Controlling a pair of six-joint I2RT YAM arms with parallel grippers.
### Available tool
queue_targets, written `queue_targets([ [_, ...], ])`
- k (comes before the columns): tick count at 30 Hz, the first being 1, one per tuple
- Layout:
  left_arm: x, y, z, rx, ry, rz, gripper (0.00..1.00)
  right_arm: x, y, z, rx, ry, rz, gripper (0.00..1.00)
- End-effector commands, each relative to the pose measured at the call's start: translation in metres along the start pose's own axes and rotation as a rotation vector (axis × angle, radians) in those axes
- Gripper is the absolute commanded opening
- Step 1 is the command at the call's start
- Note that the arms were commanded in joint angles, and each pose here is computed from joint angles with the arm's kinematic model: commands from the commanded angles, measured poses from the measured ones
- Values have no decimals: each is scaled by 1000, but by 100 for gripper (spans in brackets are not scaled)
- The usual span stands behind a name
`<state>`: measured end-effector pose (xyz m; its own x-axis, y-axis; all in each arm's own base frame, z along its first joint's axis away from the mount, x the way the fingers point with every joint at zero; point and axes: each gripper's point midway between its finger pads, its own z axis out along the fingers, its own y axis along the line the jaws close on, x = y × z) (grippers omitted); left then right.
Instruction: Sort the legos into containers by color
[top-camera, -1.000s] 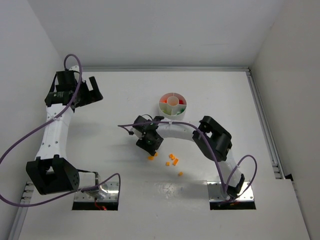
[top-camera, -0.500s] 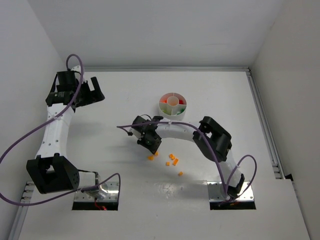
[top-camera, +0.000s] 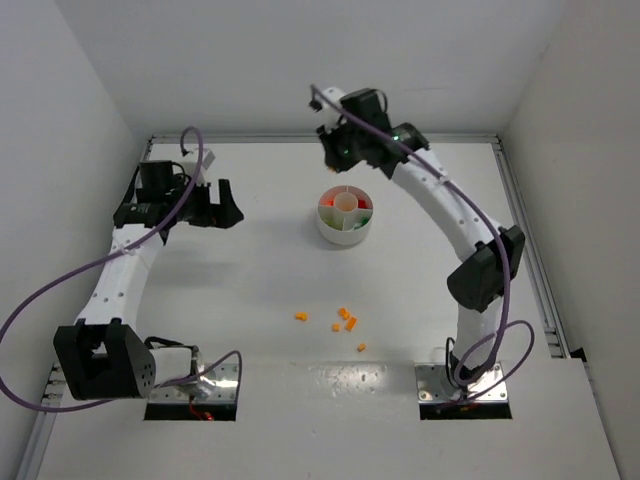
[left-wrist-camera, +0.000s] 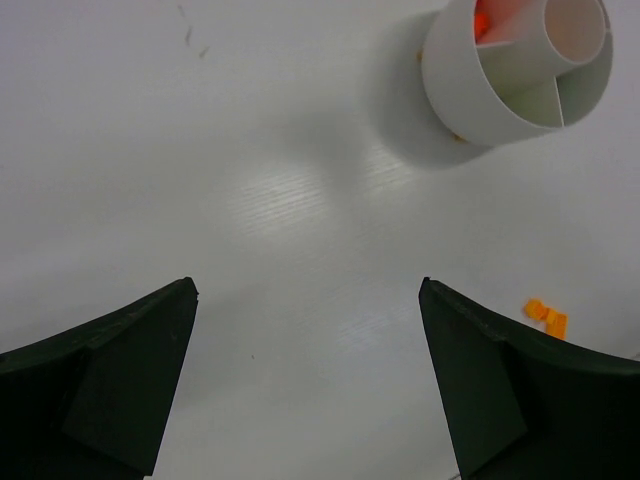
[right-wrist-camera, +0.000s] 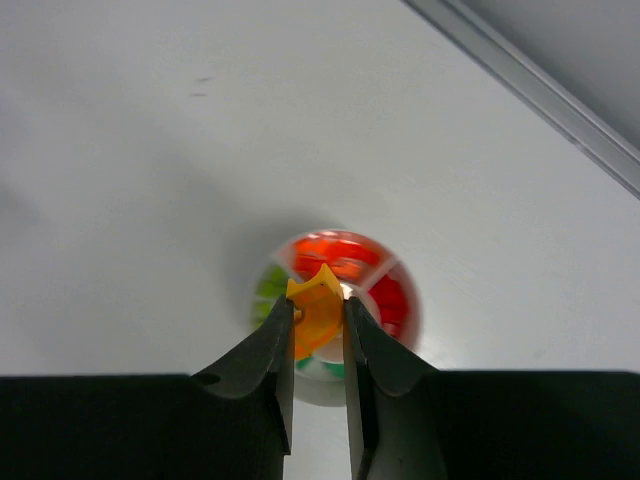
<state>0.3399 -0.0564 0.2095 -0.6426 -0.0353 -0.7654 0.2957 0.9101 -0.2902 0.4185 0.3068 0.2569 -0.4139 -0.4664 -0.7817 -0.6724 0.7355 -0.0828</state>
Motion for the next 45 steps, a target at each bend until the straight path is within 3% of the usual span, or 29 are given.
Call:
queue_targets([
  [1,-5,-32,0,110,-62,179,99,29,-68,8,103,78,71,1],
  [5,16,-68,11,207,-16,325,99,43,-95,19,87,95,126,1],
  [13,62,-107,27,269,87,532,99,59,-76,37,-49,138,173,1],
  [16,84,-108,30,274,141,592,99,71,-69,44,-83,179,195,1],
  [26,101,-112,28,270,186,734,99,121,-57,55,-89,301,221,5],
  [30,103,-117,28,286,186,757,99,131,-59,60,-69,304,218,22],
  [31,105,-122,27,306,187,764,99,131,-60,60,-60,306,216,34],
  [34,114,-130,27,341,198,786,99,128,-57,62,-65,296,208,49],
  [37,130,-139,23,398,225,809,99,117,-61,63,-49,261,199,57],
  [42,156,-151,20,471,269,878,99,86,-67,48,-50,181,213,58],
  [45,180,-161,20,530,322,938,91,49,-78,23,-17,77,207,58],
])
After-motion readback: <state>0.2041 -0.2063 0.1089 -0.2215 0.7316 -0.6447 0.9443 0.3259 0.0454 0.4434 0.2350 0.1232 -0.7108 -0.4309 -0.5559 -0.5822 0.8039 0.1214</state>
